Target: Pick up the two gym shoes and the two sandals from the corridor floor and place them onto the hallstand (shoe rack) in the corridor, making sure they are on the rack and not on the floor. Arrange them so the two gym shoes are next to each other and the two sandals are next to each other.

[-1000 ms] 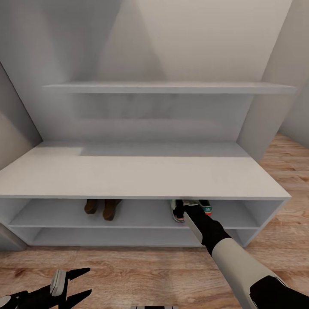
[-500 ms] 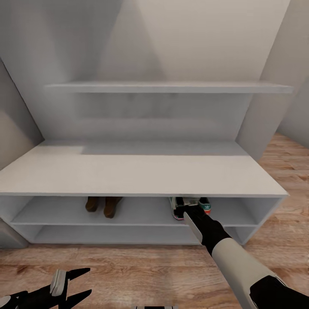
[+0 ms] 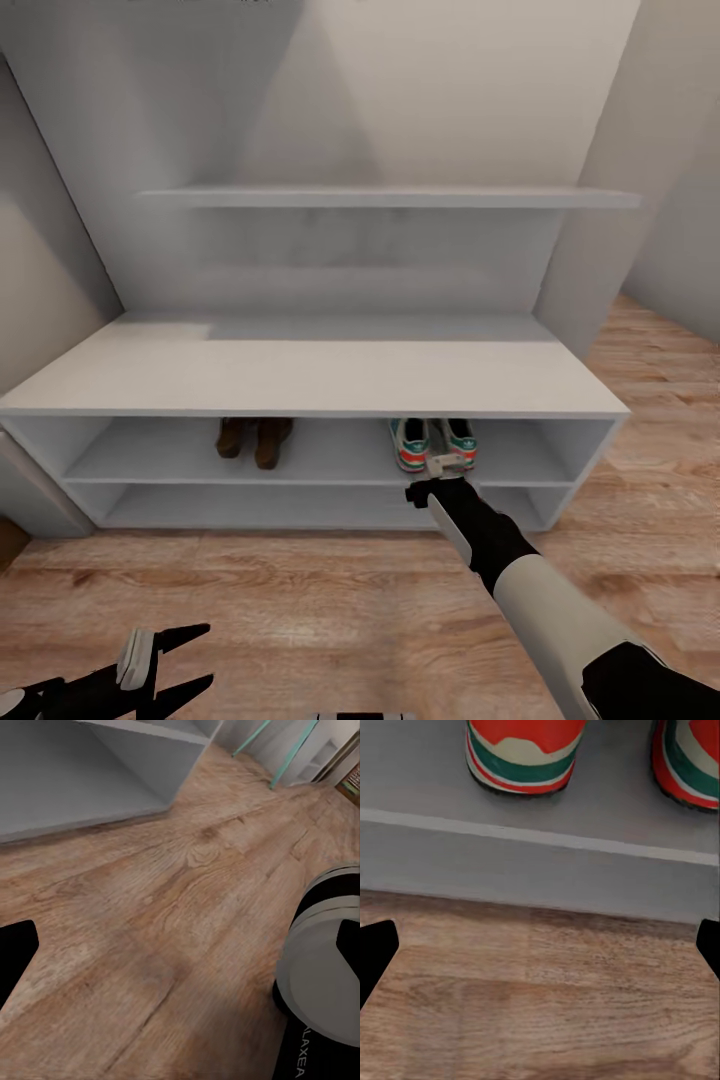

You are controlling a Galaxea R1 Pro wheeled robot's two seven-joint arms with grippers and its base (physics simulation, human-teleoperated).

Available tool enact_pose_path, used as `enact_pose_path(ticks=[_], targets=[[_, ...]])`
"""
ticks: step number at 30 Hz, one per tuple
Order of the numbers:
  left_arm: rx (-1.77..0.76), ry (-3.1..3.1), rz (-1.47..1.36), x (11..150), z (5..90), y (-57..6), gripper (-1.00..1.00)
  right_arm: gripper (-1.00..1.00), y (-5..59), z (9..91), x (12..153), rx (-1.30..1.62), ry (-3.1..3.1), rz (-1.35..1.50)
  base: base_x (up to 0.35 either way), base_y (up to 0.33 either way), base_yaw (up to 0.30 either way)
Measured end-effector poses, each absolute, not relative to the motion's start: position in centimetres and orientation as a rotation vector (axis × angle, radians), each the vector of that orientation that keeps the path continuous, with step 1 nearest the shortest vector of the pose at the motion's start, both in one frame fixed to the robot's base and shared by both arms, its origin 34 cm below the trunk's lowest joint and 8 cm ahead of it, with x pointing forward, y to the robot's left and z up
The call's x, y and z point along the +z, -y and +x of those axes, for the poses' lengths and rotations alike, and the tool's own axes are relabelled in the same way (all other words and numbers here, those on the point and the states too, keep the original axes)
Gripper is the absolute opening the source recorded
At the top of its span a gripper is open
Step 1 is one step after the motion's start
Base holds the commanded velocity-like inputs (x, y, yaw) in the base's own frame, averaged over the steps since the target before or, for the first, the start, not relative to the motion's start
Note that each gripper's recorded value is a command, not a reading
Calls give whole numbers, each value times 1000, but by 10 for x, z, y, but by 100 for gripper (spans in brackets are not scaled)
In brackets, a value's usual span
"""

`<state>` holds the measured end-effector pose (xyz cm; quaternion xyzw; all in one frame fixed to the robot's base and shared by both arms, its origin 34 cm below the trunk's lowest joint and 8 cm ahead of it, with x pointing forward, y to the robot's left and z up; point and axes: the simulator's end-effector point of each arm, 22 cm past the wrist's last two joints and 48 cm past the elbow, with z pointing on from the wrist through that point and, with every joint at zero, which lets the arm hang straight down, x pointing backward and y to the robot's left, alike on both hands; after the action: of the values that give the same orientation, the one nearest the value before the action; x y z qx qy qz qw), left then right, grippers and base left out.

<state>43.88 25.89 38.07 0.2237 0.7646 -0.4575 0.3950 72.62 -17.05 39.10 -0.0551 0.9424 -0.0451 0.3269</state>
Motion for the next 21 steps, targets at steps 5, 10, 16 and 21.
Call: enact_pose_path(ticks=[5,10,16,21], targets=[[-1158,-1939,566,381,439,-260,100,100,170,726,391,-116,-2470,-144,-338,0,0],[-1156,-1939,565,381,440,-260,100,100,170,726,390,-114,-2470,-144,-338,0,0],[-1153,-1941,563,381,440,-261,100,100,170,725,389,-114,-2472,-143,-338,0,0],[-1148,-1944,559,380,441,-262,100,100,171,723,386,-117,-2477,-143,-335,0,0]])
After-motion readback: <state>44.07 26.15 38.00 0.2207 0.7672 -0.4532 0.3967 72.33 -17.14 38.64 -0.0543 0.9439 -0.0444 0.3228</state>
